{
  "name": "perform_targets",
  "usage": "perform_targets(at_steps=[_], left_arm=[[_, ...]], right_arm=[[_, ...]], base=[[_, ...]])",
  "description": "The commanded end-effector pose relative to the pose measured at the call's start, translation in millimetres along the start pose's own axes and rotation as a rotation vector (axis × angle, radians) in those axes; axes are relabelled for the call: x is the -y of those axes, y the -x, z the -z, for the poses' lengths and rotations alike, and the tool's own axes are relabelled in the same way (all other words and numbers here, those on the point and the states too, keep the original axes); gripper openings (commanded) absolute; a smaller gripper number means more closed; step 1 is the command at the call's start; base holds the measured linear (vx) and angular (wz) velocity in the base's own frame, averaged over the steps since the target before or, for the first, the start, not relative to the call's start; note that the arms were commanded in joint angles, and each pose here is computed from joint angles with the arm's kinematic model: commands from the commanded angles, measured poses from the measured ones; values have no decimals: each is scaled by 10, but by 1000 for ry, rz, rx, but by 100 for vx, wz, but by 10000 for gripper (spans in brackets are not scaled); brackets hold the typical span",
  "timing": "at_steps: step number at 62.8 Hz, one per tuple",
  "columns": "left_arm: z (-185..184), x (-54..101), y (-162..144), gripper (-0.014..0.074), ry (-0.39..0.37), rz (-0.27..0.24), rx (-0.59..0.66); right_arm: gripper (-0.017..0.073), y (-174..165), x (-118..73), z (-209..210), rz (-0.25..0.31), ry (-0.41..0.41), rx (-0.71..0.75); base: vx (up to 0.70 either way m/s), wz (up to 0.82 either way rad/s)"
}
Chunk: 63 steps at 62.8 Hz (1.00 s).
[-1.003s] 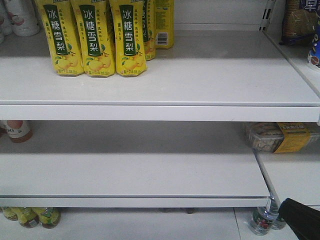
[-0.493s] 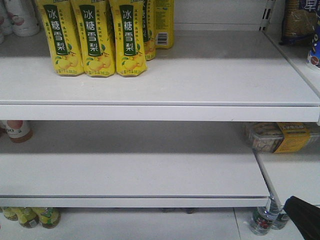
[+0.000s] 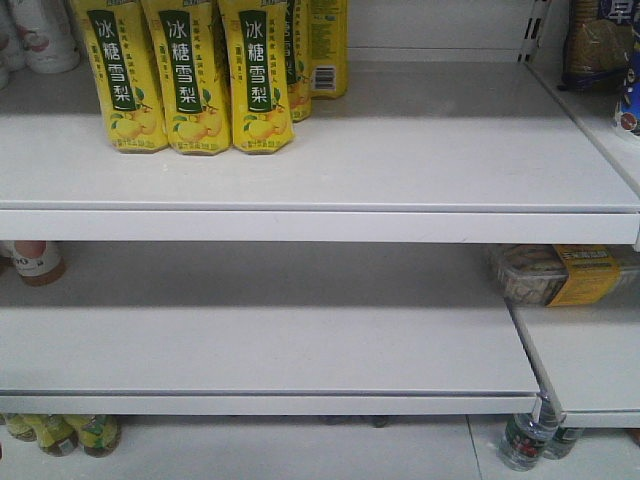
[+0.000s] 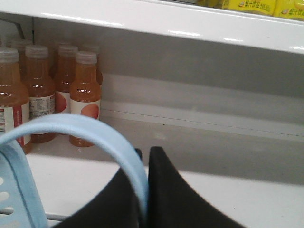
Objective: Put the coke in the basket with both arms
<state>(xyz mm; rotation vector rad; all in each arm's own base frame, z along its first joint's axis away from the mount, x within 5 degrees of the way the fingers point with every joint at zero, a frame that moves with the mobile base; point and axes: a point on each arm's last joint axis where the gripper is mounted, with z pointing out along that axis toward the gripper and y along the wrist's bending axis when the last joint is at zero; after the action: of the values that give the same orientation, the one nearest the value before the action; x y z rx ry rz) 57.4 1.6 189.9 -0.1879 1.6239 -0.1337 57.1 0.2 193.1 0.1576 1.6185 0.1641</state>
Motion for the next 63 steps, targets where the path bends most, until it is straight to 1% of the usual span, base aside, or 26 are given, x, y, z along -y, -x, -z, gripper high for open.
perform_targets(at_steps=[1, 6, 25, 63], left_arm=[[53, 51, 248, -6, -33, -83, 208], [52, 51, 248, -6, -33, -83, 207], [52, 50, 247, -6, -32, -83, 206], [52, 50, 247, -6, -32, -83, 206]], right_arm=[[-5, 82, -6, 15, 73, -3, 119], [-5, 100, -17, 18, 97, 8, 139], [-5, 227, -73, 47, 115, 61, 285], [-5, 226, -72, 47, 114, 60, 285]], base=[[0, 0], [0, 0], [0, 0], [0, 0]])
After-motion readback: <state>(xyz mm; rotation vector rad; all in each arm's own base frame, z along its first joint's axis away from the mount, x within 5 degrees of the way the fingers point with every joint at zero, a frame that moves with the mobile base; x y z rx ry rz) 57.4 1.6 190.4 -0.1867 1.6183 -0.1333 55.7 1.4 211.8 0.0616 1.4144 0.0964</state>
